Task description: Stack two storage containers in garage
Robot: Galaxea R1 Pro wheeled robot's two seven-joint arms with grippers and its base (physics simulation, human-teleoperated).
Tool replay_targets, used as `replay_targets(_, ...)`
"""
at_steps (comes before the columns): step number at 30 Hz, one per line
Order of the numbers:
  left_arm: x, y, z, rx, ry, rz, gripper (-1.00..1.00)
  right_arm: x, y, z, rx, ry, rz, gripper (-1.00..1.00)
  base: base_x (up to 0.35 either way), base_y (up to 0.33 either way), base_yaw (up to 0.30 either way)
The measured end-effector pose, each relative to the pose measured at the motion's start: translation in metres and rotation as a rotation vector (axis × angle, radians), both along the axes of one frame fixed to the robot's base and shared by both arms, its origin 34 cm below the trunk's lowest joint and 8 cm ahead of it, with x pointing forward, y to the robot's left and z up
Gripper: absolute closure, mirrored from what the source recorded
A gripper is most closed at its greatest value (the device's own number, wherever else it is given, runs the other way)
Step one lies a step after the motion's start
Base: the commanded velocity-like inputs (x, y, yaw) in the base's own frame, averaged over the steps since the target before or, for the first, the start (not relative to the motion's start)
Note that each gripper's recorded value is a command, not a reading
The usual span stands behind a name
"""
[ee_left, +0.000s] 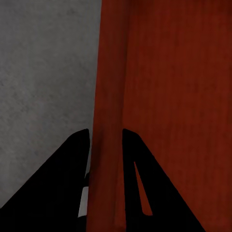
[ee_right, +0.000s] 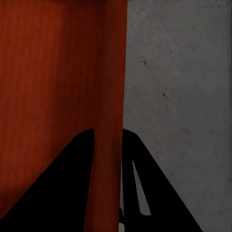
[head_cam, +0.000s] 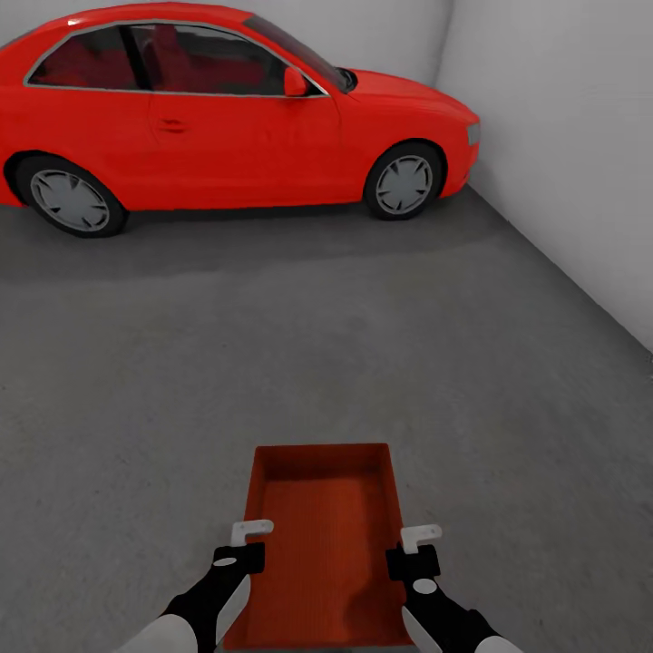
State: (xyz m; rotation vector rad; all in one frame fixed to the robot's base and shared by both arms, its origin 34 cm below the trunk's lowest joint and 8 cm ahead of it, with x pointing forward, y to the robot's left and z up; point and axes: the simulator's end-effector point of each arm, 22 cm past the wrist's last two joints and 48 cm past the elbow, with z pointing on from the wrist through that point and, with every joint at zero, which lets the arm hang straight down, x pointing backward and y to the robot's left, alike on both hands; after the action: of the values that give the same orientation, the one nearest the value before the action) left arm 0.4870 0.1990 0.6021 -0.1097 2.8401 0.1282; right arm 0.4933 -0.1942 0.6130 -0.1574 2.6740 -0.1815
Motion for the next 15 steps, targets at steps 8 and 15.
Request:
replay_targets(8, -0.0001, 0.0001, -0.0001, 0.000, 0.000, 0.000, 1.00, -0.0001, 0.0001, 0.0000, 0.000, 0.000, 0.000, 1.00, 0.321, 0.000, -0.013)
replay_targets(15, -0.0001, 0.0002, 0.0000, 0.000, 0.000, 0.000, 1.00, 0.0000, 0.0001, 0.0000, 0.000, 0.000, 0.000, 1.00, 0.321, 0.000, 0.000)
